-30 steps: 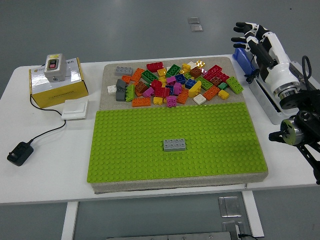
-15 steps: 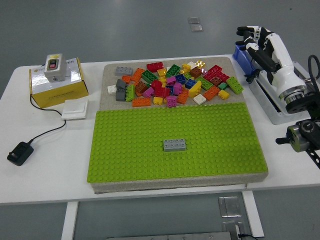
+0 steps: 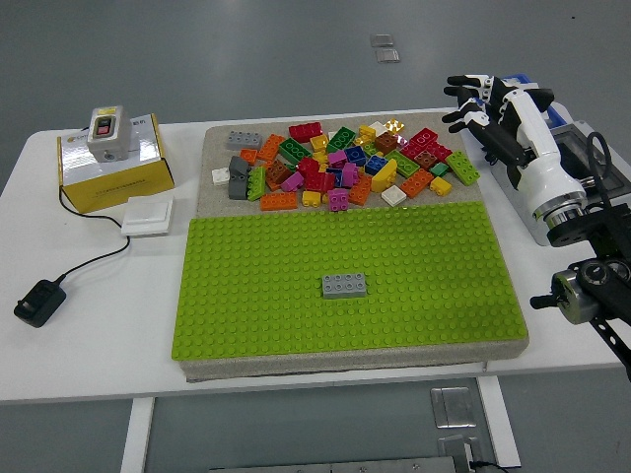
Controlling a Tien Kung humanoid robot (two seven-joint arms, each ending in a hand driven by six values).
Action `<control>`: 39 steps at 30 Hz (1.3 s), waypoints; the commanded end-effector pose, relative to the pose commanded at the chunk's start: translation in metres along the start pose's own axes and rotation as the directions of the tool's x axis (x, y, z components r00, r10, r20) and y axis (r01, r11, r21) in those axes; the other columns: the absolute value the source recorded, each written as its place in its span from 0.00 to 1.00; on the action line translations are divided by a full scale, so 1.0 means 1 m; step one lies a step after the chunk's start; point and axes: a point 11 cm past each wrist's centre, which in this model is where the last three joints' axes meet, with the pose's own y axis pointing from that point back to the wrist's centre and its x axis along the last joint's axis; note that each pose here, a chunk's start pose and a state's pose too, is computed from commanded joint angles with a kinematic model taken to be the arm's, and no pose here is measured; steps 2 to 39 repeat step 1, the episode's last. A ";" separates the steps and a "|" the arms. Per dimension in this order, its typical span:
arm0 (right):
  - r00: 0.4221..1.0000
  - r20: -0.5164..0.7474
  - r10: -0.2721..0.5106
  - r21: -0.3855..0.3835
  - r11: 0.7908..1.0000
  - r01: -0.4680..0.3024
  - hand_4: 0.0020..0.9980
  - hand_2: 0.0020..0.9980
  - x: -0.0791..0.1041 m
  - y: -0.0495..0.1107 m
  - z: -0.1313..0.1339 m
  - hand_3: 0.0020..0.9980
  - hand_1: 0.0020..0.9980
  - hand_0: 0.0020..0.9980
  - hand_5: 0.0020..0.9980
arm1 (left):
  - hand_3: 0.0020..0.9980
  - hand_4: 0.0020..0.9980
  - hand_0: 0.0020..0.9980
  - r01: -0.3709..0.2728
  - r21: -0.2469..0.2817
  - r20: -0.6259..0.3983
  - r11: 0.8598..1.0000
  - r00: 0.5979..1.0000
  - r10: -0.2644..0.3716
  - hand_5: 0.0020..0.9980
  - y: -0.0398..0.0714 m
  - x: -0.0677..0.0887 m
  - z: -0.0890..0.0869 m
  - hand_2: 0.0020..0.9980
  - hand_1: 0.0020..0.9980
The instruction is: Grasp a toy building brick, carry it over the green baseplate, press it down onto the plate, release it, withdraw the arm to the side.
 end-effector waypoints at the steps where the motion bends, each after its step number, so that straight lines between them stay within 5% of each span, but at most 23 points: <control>1: 1.000 0.028 -0.002 -0.009 1.000 0.002 0.51 0.70 0.000 0.002 0.004 0.70 0.50 0.44 0.46 | 0.72 0.40 0.67 -0.001 0.007 -0.008 1.000 1.000 0.001 0.53 0.000 0.002 -0.003 0.62 0.66; 39: 1.000 0.028 -0.002 -0.009 1.000 0.002 0.51 0.70 0.000 0.002 0.004 0.70 0.50 0.44 0.46 | 0.72 0.40 0.67 -0.001 0.007 -0.008 1.000 1.000 0.001 0.53 0.000 0.002 -0.003 0.62 0.66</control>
